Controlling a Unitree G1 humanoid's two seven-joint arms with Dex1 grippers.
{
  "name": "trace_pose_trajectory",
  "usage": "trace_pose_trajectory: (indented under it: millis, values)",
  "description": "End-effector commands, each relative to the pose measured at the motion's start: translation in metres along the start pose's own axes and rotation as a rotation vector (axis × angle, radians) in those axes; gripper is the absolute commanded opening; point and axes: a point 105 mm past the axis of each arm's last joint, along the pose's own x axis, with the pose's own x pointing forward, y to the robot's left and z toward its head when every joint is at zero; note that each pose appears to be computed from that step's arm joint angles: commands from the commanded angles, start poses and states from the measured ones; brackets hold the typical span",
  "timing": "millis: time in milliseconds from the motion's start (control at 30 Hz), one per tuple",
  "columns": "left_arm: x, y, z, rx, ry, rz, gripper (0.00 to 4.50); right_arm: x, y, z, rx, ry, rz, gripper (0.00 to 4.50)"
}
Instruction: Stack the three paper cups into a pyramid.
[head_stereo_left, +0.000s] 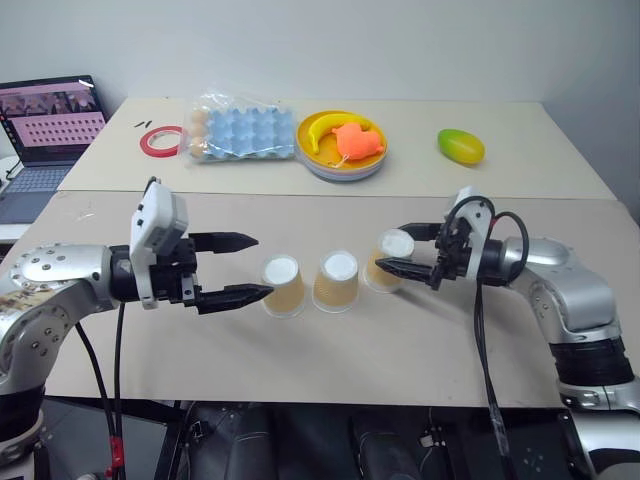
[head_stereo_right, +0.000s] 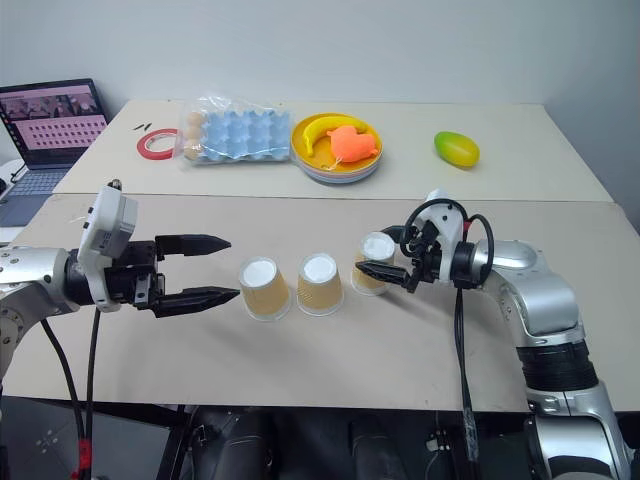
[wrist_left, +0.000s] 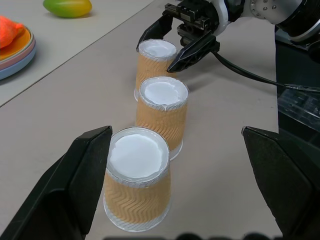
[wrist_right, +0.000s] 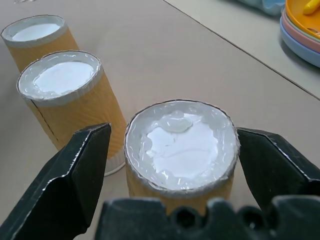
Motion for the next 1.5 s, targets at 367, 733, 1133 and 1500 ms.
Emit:
trace_pose_trajectory:
  millis: [367,733,1133,1500]
  values:
    - [-0.002,-0.002,0.007,0.048,-0.009,0.002,4.5,-0.004,-0.007,0.026,-0.037,-0.084,-0.033,2.81]
    - [-0.002,-0.005,0.004,0.042,-0.004,-0.004,4.5,0.003,0.004,0.156,-0.27,-0.235,0.146,2.81]
    - [-0.005,-0.006,0.005,0.05,-0.008,0.008,4.5,0.049,0.074,0.169,-0.266,-0.156,0.522,2.81]
    - [-0.008,-0.008,0.005,0.049,-0.004,0.018,4.5,0.063,0.08,0.136,-0.224,-0.05,0.607,2.81]
